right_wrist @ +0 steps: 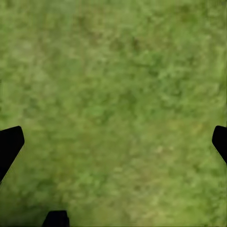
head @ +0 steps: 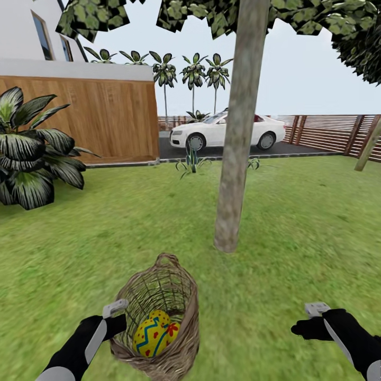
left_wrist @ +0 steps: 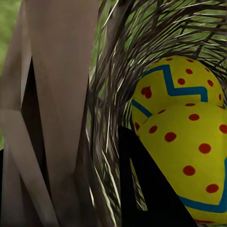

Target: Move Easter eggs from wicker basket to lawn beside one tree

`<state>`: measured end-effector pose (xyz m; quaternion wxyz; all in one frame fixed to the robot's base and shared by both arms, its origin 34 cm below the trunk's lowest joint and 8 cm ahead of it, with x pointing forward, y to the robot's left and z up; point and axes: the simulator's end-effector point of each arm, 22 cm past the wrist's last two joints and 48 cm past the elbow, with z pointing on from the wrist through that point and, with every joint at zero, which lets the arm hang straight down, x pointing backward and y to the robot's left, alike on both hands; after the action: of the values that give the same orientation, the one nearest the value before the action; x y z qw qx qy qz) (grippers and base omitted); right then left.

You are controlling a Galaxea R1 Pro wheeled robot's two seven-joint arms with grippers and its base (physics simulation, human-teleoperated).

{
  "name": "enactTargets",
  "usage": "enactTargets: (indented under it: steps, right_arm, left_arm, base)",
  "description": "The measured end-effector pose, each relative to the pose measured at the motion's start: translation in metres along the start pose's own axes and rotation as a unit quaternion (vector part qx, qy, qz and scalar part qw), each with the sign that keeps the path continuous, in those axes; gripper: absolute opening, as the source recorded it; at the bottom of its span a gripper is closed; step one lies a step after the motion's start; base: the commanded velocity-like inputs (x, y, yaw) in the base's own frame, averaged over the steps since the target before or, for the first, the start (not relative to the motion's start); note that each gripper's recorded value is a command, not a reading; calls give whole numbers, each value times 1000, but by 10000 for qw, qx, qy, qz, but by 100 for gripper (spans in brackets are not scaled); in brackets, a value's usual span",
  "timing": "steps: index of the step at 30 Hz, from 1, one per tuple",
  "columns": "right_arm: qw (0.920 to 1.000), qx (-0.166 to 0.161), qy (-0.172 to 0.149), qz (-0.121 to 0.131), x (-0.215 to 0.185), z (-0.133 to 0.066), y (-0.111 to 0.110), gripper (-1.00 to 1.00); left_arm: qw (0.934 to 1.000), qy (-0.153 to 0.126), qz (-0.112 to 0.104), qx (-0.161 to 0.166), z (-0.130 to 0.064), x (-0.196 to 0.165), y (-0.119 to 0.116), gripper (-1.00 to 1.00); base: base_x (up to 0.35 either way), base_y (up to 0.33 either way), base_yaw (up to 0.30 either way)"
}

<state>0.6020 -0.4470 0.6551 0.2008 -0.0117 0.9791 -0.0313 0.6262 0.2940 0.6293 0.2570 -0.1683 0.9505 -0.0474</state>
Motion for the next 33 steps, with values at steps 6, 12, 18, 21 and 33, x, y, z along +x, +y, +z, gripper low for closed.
enactTargets:
  steps: [6, 12, 18, 21, 33]
  right_arm:
    - [10000, -1, 1, -8, 0, 0, 0, 100]
    - [10000, 15, 14, -4, 1, 0, 0, 100]
    - [10000, 22, 18, -15, 1, 1, 0, 100]
    - [10000, 14, 19, -18, 1, 1, 1, 100]
    - [10000, 7, 21, -5, 1, 1, 2, 100]
  left_arm:
    - [9998, 174, -16, -22, 4, 16, 2, -100]
    - [9998, 178, -15, -18, 4, 16, 1, -100]
    - [9998, 205, -12, 50, 5, 21, -10, -100]
    - [9998, 203, -27, 56, 5, 20, -10, -100]
    - [9998, 205, -31, 71, 5, 21, -11, -100]
  base:
    - [338, 0, 0]
    - [338, 0, 0]
    - [338, 0, 0]
    - [338, 0, 0]
    - [338, 0, 0]
